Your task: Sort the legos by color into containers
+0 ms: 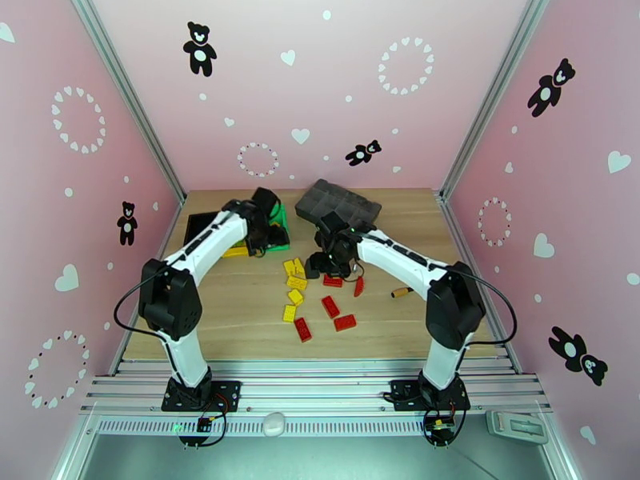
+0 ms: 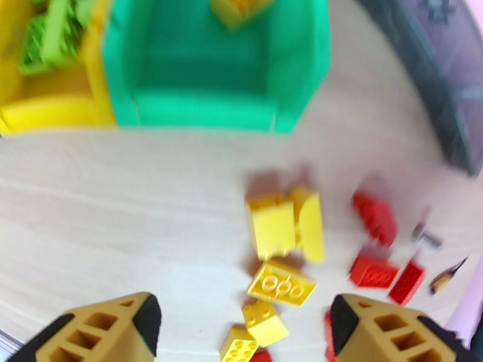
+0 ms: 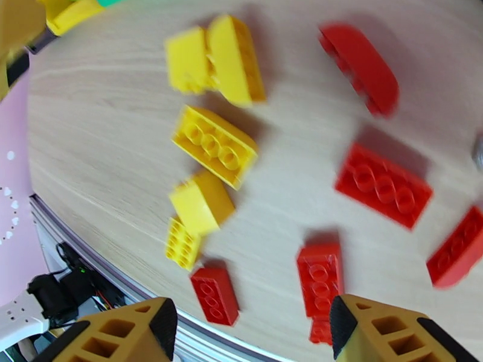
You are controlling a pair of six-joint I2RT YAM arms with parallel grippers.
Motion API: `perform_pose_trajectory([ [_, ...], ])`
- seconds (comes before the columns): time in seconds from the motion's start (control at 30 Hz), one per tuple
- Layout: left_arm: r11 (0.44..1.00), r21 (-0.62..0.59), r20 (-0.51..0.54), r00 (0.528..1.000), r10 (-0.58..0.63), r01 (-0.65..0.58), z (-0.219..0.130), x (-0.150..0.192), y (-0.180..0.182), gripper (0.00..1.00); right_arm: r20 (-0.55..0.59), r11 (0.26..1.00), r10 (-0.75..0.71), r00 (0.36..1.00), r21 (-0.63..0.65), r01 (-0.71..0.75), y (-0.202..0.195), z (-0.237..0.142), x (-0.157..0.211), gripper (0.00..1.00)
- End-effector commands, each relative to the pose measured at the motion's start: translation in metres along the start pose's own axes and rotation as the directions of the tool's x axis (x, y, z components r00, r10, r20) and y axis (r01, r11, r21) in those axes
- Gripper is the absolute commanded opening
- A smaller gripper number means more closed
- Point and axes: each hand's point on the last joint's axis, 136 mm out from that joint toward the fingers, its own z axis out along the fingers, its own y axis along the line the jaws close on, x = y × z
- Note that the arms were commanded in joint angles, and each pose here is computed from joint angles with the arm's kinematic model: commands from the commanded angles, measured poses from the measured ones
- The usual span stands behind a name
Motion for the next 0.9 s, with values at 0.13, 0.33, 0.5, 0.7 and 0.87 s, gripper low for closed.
perform_pose_trajectory([
  [0.13, 0.997, 0.016, -0.023, 0.997, 0.08, -0.079, 0.01, 0.057, -0.018, 0.83, 0.045, 0.998, 0.034, 0.998, 0.043, -0.036, -0.019, -0.02, 0.028, 0.73],
  [0.33, 0.984, 0.01, -0.059, 0.983, 0.176, -0.176, 0.02, 0.101, -0.021, 0.85, 0.054, 0.996, 0.067, 0.996, 0.058, -0.07, -0.035, -0.024, 0.05, 0.74],
  [0.5, 0.986, -0.006, -0.106, 0.981, 0.163, -0.164, 0.034, 0.118, -0.017, 0.84, 0.062, 0.994, 0.087, 0.994, 0.053, -0.091, -0.039, -0.024, 0.058, 0.75],
  [0.7, 0.985, -0.017, -0.139, 0.976, 0.167, -0.171, 0.052, 0.122, -0.021, 0.79, 0.075, 0.994, 0.093, 0.993, 0.048, -0.097, -0.037, -0.027, 0.058, 0.75],
  [0.87, 0.984, -0.016, -0.173, 0.97, 0.17, -0.175, 0.067, 0.127, -0.025, 0.76, 0.08, 0.994, 0.093, 0.992, 0.049, -0.097, -0.037, -0.03, 0.058, 0.75],
])
